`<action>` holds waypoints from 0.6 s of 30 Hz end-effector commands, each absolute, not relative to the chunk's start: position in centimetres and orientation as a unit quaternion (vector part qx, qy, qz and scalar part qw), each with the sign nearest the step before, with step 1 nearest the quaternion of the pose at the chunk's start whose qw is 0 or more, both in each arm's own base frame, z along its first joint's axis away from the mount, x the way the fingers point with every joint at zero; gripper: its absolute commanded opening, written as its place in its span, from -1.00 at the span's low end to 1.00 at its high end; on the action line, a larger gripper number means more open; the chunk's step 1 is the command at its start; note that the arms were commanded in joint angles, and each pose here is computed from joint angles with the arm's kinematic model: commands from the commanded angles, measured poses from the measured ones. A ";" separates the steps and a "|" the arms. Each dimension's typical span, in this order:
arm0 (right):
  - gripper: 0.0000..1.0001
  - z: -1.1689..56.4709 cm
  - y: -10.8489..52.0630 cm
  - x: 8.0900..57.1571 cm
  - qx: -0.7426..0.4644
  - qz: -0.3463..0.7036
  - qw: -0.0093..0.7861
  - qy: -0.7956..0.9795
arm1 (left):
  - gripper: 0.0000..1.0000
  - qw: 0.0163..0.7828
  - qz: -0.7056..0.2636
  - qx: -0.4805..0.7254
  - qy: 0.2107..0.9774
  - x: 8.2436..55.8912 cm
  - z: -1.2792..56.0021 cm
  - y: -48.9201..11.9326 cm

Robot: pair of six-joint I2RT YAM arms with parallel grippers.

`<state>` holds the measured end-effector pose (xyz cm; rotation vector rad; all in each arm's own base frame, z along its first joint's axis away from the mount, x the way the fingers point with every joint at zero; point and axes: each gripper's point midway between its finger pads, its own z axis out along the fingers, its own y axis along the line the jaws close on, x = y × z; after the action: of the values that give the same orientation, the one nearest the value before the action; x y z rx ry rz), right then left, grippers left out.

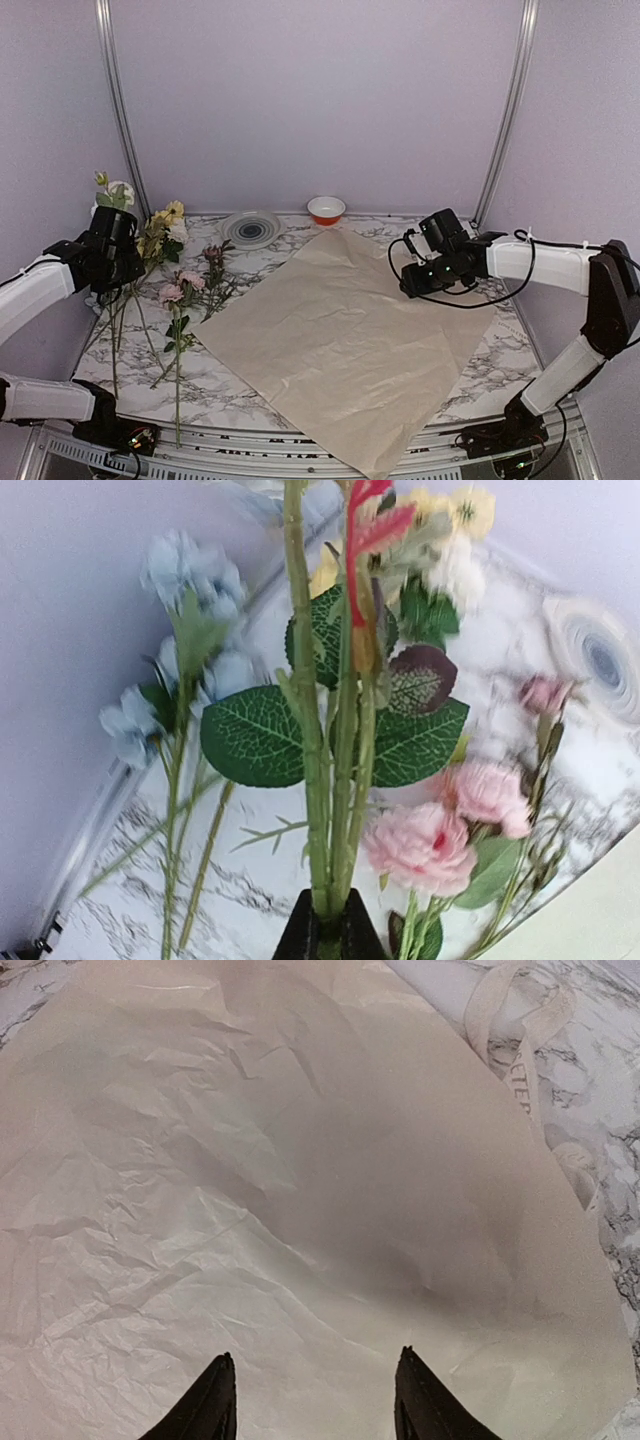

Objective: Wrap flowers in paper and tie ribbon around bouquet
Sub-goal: Pick up the fake flower from the corner of the board.

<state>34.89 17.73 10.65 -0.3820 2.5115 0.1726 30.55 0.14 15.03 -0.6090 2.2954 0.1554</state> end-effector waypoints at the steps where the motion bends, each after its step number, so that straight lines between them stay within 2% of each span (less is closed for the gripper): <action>1: 0.04 13.0 18.4 36.1 -0.145 0.068 0.320 0.934 | -1.00 0.460 0.119 -0.217 0.853 30.8 22.6 1.4; 5: 0.05 13.7 18.7 36.2 -0.143 0.076 0.326 0.931 | -1.00 0.547 0.066 -0.127 0.825 31.5 28.8 -2.8; 7: 0.05 14.3 19.5 36.2 -0.153 0.098 0.331 0.926 | -1.00 0.581 -0.026 -0.070 0.811 31.5 31.0 -6.7; 10: 0.05 16.6 22.1 36.0 -0.186 0.159 0.352 0.903 | -1.00 0.620 -0.215 0.014 0.755 30.2 34.6 -13.0; 13: 0.06 22.6 27.8 34.1 -0.269 0.252 0.411 0.834 | -1.00 0.628 -0.329 0.090 0.699 27.8 36.9 -18.3; 18: 0.15 35.4 36.5 25.8 -0.374 0.490 0.485 0.621 | -1.00 0.592 -0.425 0.193 0.657 24.3 37.5 -26.5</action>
<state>31.78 29.75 20.72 -0.7235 2.1213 0.7154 27.61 -19.75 34.66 0.2020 1.6940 -0.7342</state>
